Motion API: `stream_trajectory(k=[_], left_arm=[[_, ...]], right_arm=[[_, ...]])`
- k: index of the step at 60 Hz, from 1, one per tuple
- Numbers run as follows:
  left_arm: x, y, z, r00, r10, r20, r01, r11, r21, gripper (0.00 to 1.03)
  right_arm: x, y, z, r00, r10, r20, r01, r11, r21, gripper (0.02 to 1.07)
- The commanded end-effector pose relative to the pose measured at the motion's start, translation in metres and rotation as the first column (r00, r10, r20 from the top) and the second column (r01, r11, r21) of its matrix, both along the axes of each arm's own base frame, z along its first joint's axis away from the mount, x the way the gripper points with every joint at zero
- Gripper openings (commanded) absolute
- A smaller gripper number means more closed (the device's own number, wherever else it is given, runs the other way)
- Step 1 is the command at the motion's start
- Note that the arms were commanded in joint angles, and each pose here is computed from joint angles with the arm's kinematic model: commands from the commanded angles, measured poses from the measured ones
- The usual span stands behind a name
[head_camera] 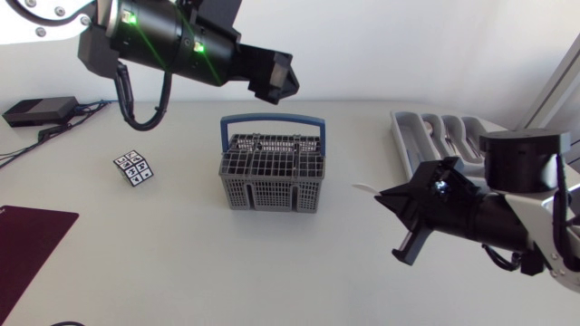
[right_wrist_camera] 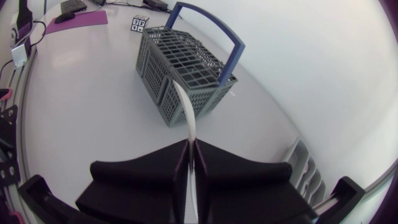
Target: Transfer all utensils from the basket to the drawer tray.
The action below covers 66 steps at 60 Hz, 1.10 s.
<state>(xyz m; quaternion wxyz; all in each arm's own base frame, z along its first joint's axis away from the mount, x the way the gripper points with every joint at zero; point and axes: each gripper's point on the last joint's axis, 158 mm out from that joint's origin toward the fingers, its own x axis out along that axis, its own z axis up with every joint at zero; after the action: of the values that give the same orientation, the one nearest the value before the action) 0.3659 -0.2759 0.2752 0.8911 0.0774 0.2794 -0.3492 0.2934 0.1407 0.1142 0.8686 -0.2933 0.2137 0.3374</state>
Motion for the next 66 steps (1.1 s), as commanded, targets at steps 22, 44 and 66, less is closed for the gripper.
stream_trajectory(k=[22, 44, 66], left_arm=[[0.013, 0.065, -0.026, 0.993, 0.116, 0.026, -0.118, 0.991, 0.068, 0.99], [0.013, 0.085, -0.041, 0.987, 0.158, 0.031, -0.159, 0.985, 0.066, 0.99], [0.012, 0.11, -0.054, 0.976, 0.215, 0.034, -0.217, 0.973, 0.084, 0.99]], right_arm=[[0.032, -0.135, -0.035, 0.989, -0.091, -0.114, 0.082, 0.993, -0.082, 0.09], [0.065, -0.225, -0.067, 0.978, -0.115, -0.176, 0.082, 0.979, -0.185, 0.09], [0.111, -0.292, -0.093, 0.976, -0.108, -0.19, 0.03, 0.927, -0.374, 0.1]])
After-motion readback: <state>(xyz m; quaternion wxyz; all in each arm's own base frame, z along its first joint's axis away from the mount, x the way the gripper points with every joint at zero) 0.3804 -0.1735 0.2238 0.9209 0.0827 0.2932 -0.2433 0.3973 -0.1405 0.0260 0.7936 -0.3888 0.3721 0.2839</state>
